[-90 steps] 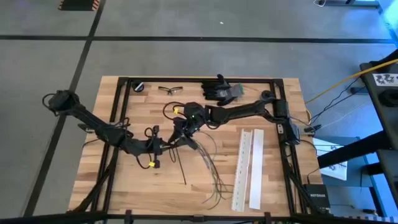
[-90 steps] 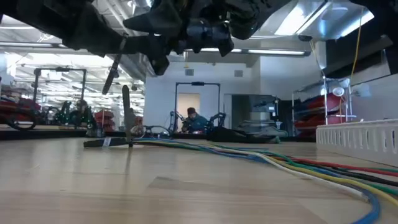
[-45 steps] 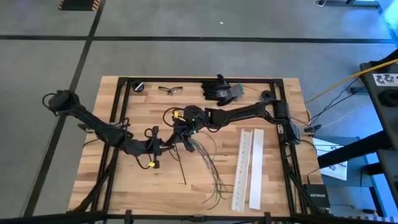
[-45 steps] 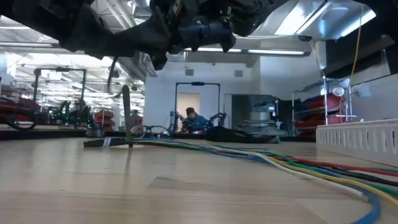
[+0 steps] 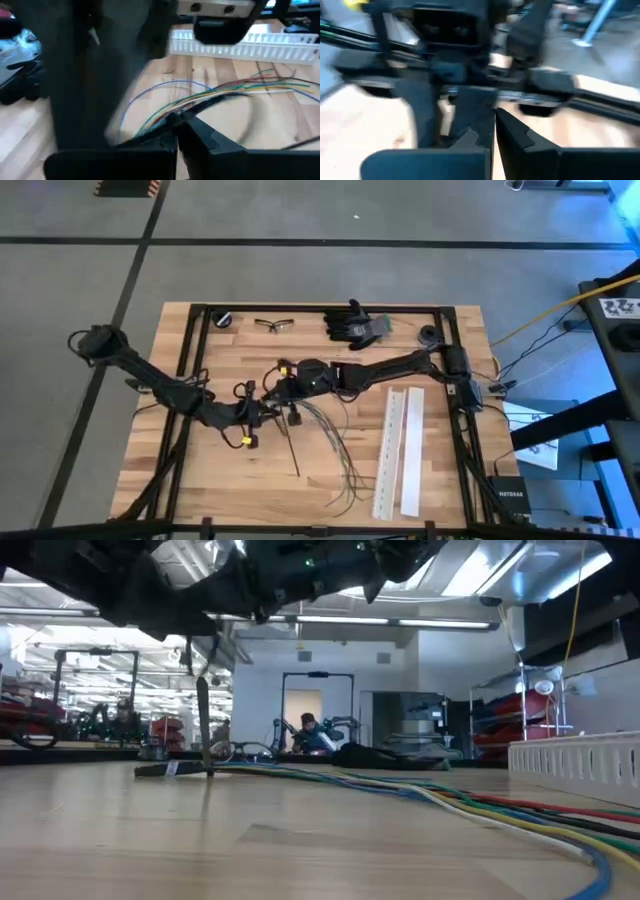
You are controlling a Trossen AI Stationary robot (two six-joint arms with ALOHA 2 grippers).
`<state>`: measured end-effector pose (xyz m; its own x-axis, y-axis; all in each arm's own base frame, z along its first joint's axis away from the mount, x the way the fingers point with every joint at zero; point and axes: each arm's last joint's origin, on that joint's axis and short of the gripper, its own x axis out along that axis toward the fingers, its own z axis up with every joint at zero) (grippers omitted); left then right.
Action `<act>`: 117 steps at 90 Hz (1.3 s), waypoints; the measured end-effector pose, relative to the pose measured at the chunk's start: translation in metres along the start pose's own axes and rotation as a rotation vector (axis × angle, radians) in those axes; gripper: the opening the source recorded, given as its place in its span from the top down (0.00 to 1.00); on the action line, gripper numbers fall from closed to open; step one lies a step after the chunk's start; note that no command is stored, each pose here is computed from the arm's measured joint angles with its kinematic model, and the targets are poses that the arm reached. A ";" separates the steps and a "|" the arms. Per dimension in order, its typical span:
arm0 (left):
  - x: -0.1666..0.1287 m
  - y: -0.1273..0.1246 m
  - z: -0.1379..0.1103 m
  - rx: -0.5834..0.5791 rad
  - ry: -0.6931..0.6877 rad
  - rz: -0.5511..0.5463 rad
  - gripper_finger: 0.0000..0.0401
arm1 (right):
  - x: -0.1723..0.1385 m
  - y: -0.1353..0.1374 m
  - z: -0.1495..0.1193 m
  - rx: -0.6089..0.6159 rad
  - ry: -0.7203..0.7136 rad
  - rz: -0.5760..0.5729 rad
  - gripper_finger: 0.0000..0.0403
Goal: Ziptie cables
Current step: Wrap the zip tie on the cables
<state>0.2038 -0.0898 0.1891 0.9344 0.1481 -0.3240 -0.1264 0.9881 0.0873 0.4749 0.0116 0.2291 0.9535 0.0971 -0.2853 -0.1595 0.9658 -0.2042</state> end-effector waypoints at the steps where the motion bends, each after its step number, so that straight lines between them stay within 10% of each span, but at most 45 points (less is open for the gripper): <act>1: 0.000 0.000 0.000 0.000 0.001 -0.001 1.00 | -0.001 -0.001 0.001 -0.006 0.002 -0.011 1.00; 50: 0.002 -0.005 -0.006 0.022 0.027 -0.010 1.00 | -0.023 -0.022 0.003 -0.013 0.215 -0.237 0.98; 88: 0.003 -0.003 -0.006 -0.004 0.032 -0.001 1.00 | -0.056 -0.006 -0.013 0.227 0.511 0.085 0.61; 117: -0.016 -0.008 -0.015 -0.137 0.138 -0.036 1.00 | -0.043 0.019 -0.066 0.221 0.097 0.077 0.57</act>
<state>0.1852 -0.0997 0.1789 0.8857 0.1071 -0.4518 -0.1462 0.9879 -0.0524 0.4136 0.0099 0.1761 0.9102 0.1588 -0.3825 -0.1603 0.9867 0.0282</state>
